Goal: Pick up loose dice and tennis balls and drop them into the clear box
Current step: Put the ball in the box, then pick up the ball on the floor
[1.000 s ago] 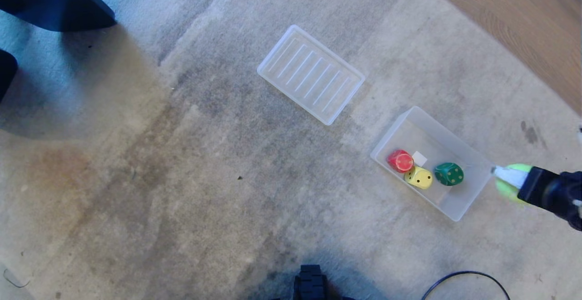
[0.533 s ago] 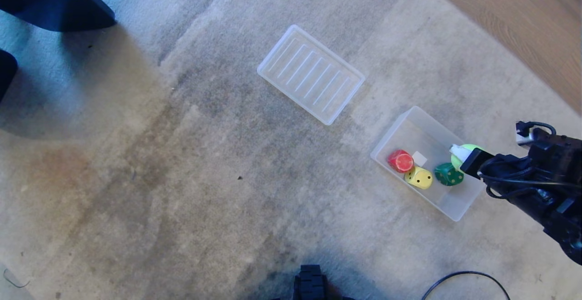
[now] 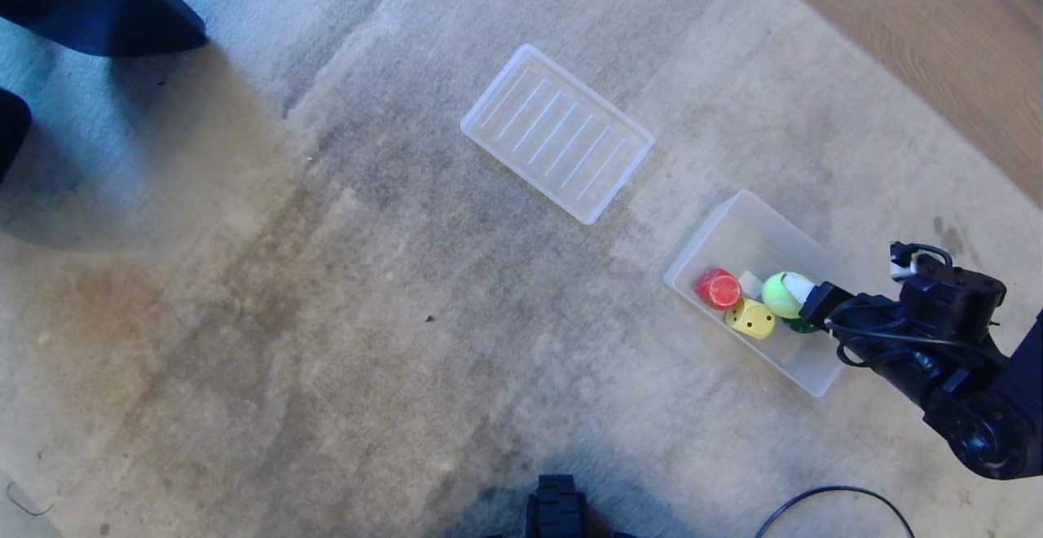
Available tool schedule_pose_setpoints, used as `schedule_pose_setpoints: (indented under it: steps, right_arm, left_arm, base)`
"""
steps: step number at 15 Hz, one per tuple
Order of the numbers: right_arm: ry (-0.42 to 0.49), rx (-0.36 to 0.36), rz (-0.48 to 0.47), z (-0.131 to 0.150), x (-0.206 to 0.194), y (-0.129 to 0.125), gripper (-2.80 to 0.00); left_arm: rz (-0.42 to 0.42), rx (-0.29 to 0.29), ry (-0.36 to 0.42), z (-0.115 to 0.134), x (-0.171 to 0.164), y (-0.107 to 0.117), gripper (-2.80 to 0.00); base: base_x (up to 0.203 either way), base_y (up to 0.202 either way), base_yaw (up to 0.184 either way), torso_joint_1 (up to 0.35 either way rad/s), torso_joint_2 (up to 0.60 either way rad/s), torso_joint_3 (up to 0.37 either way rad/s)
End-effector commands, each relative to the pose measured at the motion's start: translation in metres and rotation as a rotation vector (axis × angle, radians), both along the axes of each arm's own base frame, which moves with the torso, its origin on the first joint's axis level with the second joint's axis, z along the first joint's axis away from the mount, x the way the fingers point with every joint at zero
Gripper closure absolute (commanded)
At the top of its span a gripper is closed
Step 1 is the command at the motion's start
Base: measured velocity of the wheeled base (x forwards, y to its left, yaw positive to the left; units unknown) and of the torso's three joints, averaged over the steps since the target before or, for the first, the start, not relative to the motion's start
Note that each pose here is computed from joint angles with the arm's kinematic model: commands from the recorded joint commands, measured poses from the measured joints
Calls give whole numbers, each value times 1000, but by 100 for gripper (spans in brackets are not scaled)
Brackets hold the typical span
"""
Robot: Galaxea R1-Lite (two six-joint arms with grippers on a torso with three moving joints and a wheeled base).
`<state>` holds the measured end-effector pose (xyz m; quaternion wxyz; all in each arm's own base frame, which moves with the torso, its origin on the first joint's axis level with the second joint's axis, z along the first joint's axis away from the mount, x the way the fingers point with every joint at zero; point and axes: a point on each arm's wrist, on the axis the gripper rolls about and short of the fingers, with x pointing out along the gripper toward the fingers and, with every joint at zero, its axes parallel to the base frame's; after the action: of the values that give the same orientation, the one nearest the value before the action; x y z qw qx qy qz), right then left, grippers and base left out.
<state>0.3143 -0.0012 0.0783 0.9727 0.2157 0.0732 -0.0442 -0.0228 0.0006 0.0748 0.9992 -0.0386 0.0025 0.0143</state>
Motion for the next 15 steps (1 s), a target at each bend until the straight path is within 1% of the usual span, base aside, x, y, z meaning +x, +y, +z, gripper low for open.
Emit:
schedule_pose_setpoints:
  steps: [1,3,5,7,8,11,15]
  right_arm:
    - [-8,4,0,1,0,0,-280]
    - [-17,-12,1,6,-6,1,-280]
    - [17,-60,13,8,-30,0,-280]
    - [-6,-103,30,23,-58,4,-280]
    - [-35,-113,29,34,-74,5,0]
    - [-113,-153,-6,62,-113,4,0]
    - [-155,-204,-28,91,-167,1,0]
  left_arm:
    - [1,-1,0,0,0,0,0]
    - [1,-1,0,0,0,0,0]
    - [0,-1,0,0,0,0,0]
    - [1,-1,0,0,0,0,0]
    - [1,-1,0,0,0,0,0]
    - [1,-1,0,0,0,0,0]
    - [1,-1,0,0,0,0,0]
  base:
    - [0,0,0,0,0,0]
    - [0,0,0,0,0,0]
    - [0,0,0,0,0,0]
    - [0,0,0,0,0,0]
    - [0,0,0,0,0,0]
    - [0,0,0,0,0,0]
    - [0,0,0,0,0,0]
